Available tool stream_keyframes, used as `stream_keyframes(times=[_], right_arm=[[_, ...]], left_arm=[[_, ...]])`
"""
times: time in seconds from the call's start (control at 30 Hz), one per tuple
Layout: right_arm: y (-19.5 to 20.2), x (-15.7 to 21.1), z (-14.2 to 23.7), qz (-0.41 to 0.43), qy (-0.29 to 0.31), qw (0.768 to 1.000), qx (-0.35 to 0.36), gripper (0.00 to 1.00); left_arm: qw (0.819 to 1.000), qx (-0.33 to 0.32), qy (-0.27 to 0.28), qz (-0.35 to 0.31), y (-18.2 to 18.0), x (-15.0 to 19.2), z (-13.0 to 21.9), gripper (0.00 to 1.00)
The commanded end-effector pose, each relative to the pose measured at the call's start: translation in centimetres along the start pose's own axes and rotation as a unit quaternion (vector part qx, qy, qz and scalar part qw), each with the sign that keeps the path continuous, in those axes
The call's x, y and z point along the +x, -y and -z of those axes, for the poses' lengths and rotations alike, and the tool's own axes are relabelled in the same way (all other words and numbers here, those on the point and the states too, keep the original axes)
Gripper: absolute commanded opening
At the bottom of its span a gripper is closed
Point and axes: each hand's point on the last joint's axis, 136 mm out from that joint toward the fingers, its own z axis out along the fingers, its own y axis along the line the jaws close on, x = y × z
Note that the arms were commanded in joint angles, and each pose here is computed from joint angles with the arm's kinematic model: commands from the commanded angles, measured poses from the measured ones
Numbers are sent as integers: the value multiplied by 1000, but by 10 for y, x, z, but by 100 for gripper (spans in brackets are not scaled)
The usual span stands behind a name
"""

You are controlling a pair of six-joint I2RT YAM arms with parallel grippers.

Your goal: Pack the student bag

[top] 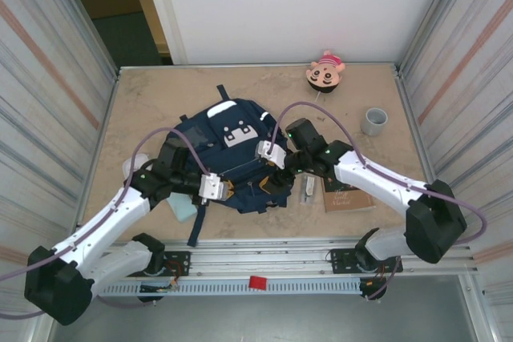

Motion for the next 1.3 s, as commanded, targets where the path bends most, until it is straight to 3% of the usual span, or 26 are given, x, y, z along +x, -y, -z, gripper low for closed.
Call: stream_keyframes(times=[0.0, 0.07, 0.1, 0.13, 0.37, 0.5, 0.57, 0.63, 0.83, 0.97, 1.07, 1.27], right_arm=[[-13, -17, 2, 60, 28, 996, -58, 50], [-11, -20, 3, 47, 31, 997, -53, 16], [-10, -22, 5, 36, 33, 998, -47, 5], [-8, -26, 8, 27, 35, 998, -36, 0], [-2, -37, 21, 9, 53, 992, 110, 0], [4, -48, 21, -9, 68, 988, 142, 0], [5, -53, 17, -12, 73, 987, 141, 0], [4, -58, 15, -9, 75, 988, 136, 0], [-3, -66, 10, 4, 77, 988, 133, 0], [-5, -70, 9, 6, 82, 988, 132, 0], [-7, -76, 10, 7, 92, 988, 127, 0], [-13, -87, 12, 8, 113, 988, 104, 0]], left_arm=[[998, -24, 43, -33, -8, -20, 11, 0], [998, -45, 26, -26, -15, -13, 10, 0], [998, -60, 16, -16, -22, -8, 10, 0], [997, -79, 3, 0, -30, -2, 10, 0], [988, -131, -35, 67, -73, 21, 3, 13], [978, -137, -32, 155, -85, 5, 16, 46], [956, -160, -29, 245, -91, -4, 30, 62], [923, -175, -28, 341, -91, -10, 44, 68], [815, -163, -32, 555, -61, -26, 67, 68], [751, -137, -60, 643, -36, -25, 47, 64], [735, -120, -106, 659, -13, -28, 18, 62], [706, -182, -168, 663, -7, -16, 4, 59]])
